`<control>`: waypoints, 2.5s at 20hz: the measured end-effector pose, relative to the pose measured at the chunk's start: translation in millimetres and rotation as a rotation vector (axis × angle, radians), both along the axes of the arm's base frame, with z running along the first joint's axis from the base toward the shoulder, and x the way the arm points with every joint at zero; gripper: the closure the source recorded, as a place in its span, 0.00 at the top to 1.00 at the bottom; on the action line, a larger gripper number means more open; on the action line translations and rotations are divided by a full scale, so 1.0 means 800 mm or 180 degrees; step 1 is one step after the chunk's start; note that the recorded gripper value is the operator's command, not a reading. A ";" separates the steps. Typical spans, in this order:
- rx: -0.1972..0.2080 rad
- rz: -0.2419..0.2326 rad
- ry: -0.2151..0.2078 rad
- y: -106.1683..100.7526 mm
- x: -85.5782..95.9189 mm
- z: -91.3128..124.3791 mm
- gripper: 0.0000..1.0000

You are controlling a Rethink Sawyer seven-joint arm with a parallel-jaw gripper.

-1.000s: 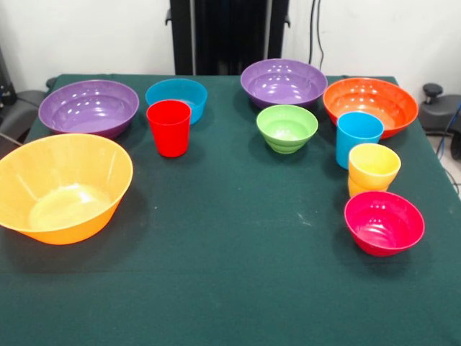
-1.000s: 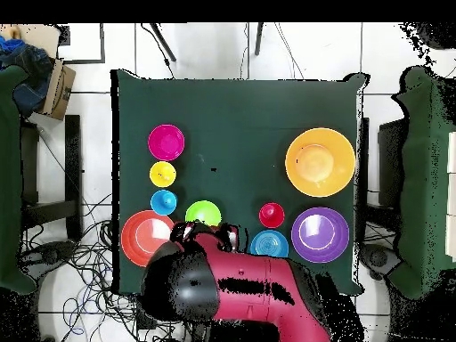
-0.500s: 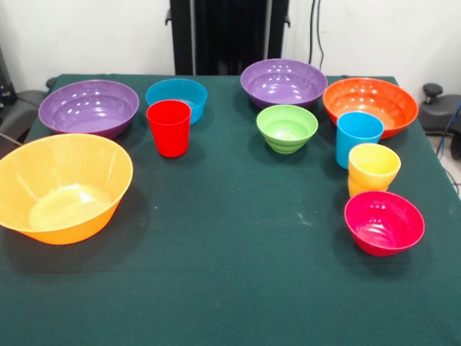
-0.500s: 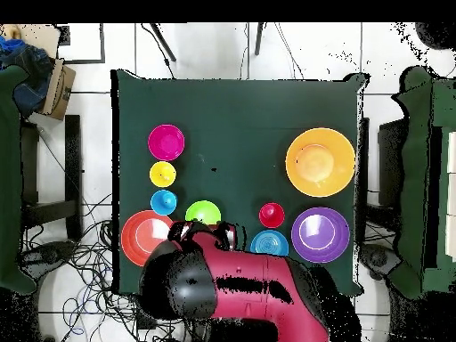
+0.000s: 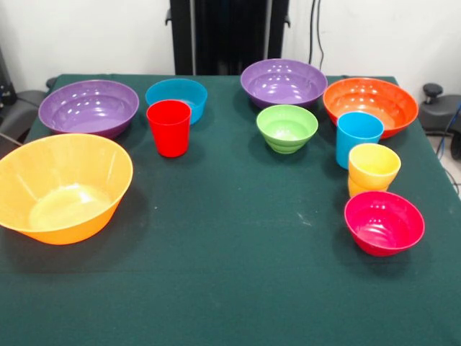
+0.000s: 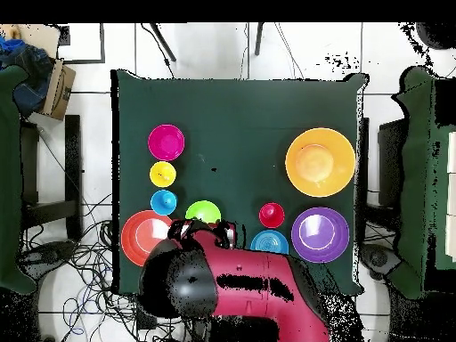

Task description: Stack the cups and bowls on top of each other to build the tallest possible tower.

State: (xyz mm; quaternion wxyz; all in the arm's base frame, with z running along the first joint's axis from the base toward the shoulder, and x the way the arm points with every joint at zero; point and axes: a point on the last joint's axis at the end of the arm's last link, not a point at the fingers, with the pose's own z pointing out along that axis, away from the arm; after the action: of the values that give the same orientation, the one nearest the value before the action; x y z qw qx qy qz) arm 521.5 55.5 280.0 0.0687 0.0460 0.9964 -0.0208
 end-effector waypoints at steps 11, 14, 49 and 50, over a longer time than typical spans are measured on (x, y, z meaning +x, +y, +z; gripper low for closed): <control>-0.0004 0.0008 -0.0023 0.001 0.001 0.004 1.00; -0.0007 0.0010 -0.0035 0.001 0.001 0.006 1.00; -0.0011 0.0025 -0.0062 0.002 0.003 0.010 1.00; -0.0011 0.0025 -0.0061 0.002 0.003 0.010 1.00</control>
State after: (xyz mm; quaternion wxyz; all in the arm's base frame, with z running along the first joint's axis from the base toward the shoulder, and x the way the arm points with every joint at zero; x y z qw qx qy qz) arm 523.8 57.5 287.6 0.0784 0.0422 0.9958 -0.0217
